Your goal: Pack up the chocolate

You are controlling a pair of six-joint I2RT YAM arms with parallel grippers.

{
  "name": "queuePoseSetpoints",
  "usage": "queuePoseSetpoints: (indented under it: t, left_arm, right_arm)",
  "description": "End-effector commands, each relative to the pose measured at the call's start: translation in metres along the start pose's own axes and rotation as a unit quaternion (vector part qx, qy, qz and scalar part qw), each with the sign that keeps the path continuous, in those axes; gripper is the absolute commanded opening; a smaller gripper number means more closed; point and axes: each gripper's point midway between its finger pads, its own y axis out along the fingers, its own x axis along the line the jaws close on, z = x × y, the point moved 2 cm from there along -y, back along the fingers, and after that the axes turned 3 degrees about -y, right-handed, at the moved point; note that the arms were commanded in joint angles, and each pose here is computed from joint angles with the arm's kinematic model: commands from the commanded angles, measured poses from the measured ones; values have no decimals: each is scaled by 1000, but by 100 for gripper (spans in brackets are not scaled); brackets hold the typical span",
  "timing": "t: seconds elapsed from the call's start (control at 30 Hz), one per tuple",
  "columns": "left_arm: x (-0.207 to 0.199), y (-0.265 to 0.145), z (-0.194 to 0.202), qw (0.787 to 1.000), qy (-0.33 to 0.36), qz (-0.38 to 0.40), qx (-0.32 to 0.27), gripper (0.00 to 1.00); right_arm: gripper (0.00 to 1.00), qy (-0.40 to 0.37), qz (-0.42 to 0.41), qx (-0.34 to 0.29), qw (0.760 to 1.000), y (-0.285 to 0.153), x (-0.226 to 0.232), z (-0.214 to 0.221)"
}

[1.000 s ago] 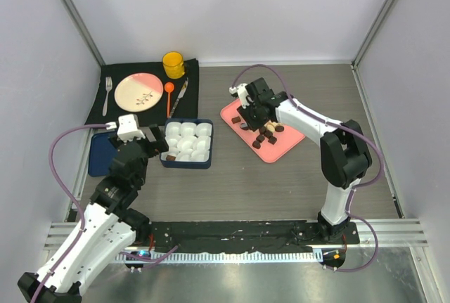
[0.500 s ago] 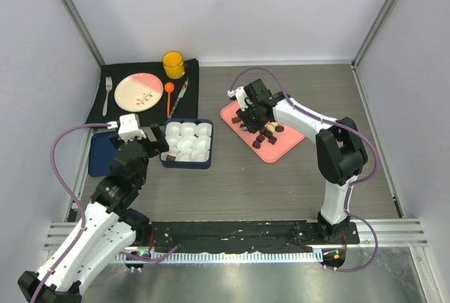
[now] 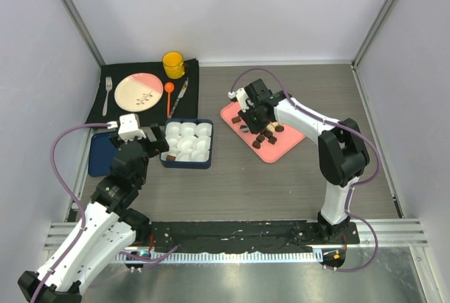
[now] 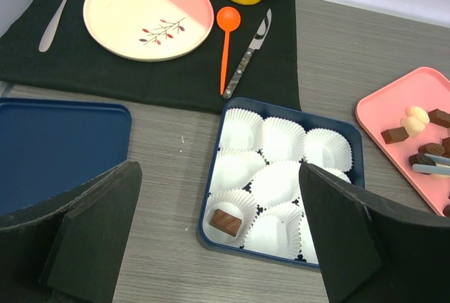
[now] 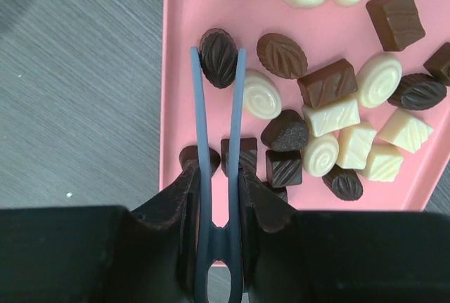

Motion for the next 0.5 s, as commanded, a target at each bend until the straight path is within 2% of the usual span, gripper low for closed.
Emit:
queuePoseSetpoints:
  t: [0.0,0.23,0.47]
  left_arm:
    - [-8,-3,-22,999,-24,13,-24,100]
    - [-8,-2,-21,999,-24,14,-22,100]
    - [-9,-2,-20,999,-24,14,-22,100]
  right_arm:
    - [15,-3,20,-81,996,-57,0,-43]
    - [16,-30,13,-138,990,-90,34,-79]
    - [16,-65,-61,-194,977,-100,109,-118]
